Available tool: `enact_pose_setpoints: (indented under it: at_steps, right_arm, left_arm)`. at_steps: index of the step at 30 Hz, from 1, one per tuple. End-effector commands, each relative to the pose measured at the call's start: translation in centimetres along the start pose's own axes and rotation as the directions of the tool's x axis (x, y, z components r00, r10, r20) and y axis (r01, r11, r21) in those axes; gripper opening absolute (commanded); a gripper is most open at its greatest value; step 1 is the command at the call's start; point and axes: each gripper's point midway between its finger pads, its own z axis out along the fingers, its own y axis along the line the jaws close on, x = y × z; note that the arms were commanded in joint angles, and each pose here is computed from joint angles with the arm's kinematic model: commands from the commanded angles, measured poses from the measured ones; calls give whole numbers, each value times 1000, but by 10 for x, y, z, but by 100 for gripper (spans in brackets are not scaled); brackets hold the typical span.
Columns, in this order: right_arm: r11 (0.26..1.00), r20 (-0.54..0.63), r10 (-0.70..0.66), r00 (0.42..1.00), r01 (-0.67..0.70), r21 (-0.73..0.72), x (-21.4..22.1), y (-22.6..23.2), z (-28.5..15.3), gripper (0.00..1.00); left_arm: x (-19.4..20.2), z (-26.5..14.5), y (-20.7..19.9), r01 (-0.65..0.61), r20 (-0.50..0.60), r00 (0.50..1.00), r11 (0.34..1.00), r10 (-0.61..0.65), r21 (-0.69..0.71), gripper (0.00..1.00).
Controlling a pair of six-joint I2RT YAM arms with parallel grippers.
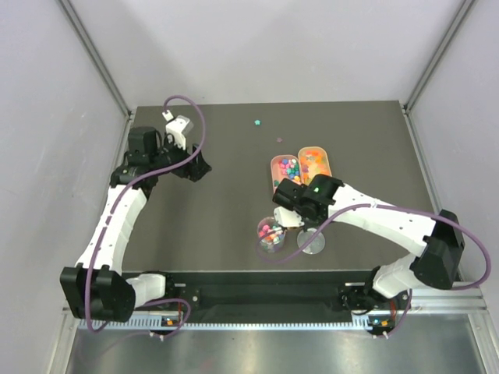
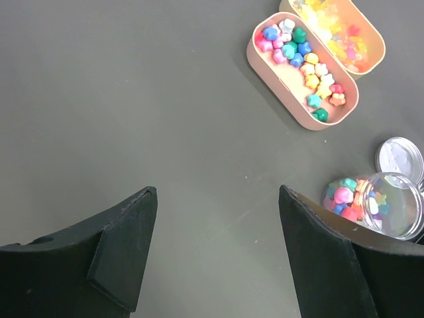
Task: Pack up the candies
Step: Place the fake candies in the packing bottle.
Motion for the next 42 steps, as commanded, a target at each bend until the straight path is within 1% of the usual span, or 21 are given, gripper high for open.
enact_pose_setpoints:
  at_steps: [1, 11, 25, 27, 33, 42]
  right_arm:
    - [996, -79, -91, 993, 92, 14, 18, -8, -20, 0]
    - [985, -122, -156, 980, 163, 56, 15, -21, -25, 0]
    - [965, -158, -236, 959, 250, 78, 0, -22, -27, 0]
    - [963, -163, -240, 957, 257, 87, -1, -23, -28, 0]
    - [944, -233, -256, 938, 294, 148, 3, -34, -36, 0]
    - [930, -274, -254, 927, 313, 195, 2, -44, -44, 0]
  left_arm:
    - [-13, -6, 0, -20, 69, 997, 1000, 21, -6, 79]
    - [-10, -9, 5, -8, 83, 997, 1000, 10, -20, 79]
    - [-9, -9, 8, 8, 89, 996, 1000, -5, -24, 80]
    - [-8, -9, 8, 9, 91, 996, 1000, -7, -24, 80]
    - [-9, -8, 8, 14, 97, 995, 1000, -12, -20, 80]
    - [-14, -4, 9, 29, 102, 994, 1000, -28, -5, 80]
